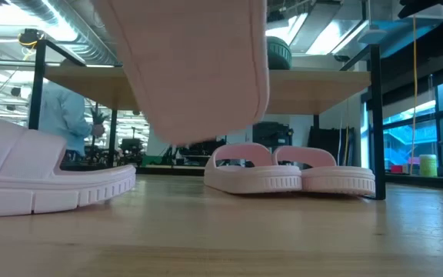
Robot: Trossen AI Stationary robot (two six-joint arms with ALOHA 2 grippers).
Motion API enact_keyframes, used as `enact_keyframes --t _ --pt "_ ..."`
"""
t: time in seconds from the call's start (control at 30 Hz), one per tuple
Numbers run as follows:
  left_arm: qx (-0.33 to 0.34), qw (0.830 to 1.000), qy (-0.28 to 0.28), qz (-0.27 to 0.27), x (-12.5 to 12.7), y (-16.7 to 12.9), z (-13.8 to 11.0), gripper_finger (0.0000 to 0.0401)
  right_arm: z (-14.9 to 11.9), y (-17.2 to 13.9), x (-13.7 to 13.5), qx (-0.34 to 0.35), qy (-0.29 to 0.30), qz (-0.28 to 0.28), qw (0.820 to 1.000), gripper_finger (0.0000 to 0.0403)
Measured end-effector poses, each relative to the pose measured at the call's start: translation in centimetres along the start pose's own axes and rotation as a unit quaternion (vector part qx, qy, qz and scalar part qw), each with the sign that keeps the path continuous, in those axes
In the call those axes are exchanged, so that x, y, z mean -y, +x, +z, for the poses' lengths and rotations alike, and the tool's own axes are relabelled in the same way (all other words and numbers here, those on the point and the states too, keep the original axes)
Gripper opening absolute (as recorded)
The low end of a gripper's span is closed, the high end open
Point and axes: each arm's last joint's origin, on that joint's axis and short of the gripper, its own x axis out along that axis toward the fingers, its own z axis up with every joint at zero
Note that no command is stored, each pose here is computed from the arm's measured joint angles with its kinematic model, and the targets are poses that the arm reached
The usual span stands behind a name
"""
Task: Pick and place slides into the shelf
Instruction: Put the pink slide under the shelf
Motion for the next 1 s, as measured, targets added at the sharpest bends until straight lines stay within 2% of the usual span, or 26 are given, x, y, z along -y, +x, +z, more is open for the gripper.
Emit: enact_keyframes --t 0.27,0.53,0.67,0.83,1.0 --pt "-0.016 0.999 -0.033 0.030 1.0 2.4 0.3 0.0002 0.0 0.0 0.0 0.000 -0.009 0.000 1.000 0.0253" --pt "-0.013 0.998 -0.050 0.019 1.3 2.7 0.5 0.0002 0.0 0.0 0.0 0.000 -0.008 0.000 1.000 0.0253" --pt "-0.035 0.998 -0.054 -0.016 2.0 2.2 0.0 0.0002 0.0 0.0 0.0 0.000 -0.008 0.000 1.000 0.0253" --pt "-0.008 0.999 -0.034 -0.042 3.3 1.0 -1.0 0.0002 0.0 0.0 0.0 0.000 -0.008 0.000 1.000 0.0253" --pt "-0.042 0.996 -0.030 -0.068 3.8 0.2 -2.1 0.0002 0.0 0.0 0.0 0.000 -0.007 0.000 1.000 0.0253"
